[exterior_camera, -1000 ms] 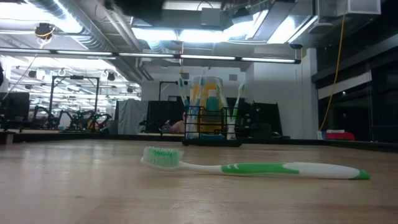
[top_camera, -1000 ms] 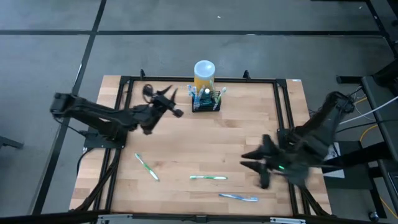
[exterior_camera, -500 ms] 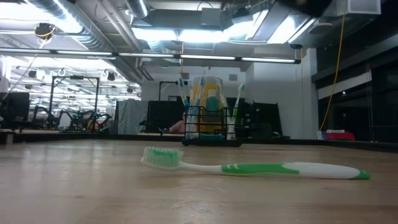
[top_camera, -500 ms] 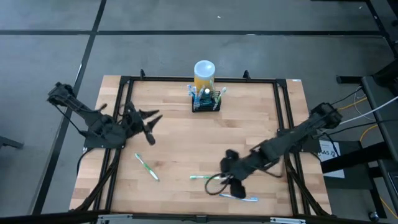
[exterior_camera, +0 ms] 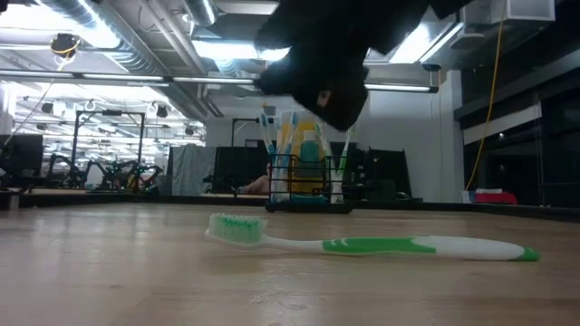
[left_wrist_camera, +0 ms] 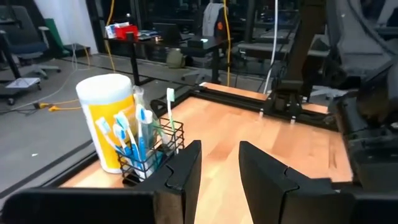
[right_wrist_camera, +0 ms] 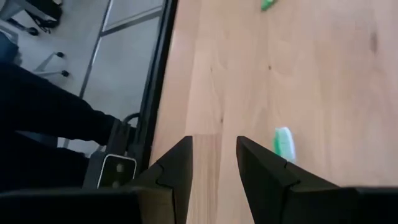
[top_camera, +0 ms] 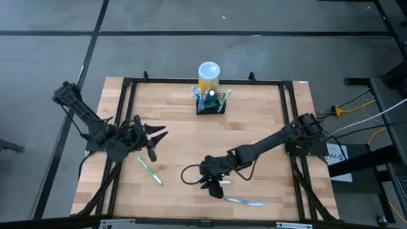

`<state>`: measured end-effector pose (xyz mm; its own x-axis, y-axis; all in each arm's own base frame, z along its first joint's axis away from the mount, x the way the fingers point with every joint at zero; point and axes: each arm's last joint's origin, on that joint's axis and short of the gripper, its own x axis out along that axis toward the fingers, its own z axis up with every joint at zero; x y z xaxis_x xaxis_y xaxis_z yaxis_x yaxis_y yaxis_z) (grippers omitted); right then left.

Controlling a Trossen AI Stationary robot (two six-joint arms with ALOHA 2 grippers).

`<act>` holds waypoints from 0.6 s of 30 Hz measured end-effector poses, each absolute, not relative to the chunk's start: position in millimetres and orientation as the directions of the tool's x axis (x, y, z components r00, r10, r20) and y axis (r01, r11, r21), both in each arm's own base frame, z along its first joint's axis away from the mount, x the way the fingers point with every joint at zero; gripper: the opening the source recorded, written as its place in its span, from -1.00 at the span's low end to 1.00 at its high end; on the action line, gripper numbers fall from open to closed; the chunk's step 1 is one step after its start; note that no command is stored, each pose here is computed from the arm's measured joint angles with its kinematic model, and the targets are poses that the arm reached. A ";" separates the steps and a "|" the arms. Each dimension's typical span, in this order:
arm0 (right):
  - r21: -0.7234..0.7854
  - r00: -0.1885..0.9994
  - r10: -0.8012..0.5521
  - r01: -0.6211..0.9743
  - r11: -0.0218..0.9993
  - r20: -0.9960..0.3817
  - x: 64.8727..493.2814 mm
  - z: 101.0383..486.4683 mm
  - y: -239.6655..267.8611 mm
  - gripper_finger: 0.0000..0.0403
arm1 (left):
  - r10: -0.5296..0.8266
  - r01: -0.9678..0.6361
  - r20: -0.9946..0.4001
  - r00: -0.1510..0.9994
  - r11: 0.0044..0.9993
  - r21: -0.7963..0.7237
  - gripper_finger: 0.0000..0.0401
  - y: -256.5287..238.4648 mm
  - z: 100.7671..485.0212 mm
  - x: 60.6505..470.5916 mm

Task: Pick & Place toothbrushing station
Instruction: Put the green toothbrush in the wire organizer

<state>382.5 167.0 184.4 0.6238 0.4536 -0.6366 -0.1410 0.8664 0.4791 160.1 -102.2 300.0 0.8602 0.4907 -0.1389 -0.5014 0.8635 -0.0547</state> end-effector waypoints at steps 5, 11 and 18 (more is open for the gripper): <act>0.460 0.631 0.452 -0.165 0.872 -0.631 392.7 165.8 169.2 -0.37 | 0.470 -0.481 -0.140 0.871 0.876 -0.051 -0.49 -105.9 299.8 157.5; 0.361 0.643 0.364 -0.143 0.922 -0.674 409.4 139.6 164.9 -0.37 | 0.455 -0.465 -0.147 0.878 0.884 -0.045 -0.49 -106.8 299.2 157.1; 0.329 0.612 0.318 -0.099 0.939 -0.724 412.9 113.6 161.9 -0.37 | 0.423 -0.436 -0.158 0.892 0.898 -0.064 -0.49 -107.8 299.3 157.5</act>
<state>412.9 161.9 113.6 0.6116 0.3182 -0.7243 -0.0995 0.9392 0.3285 157.5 -107.8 299.3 0.8924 0.4226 -0.1583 -0.4363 0.8976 -0.0635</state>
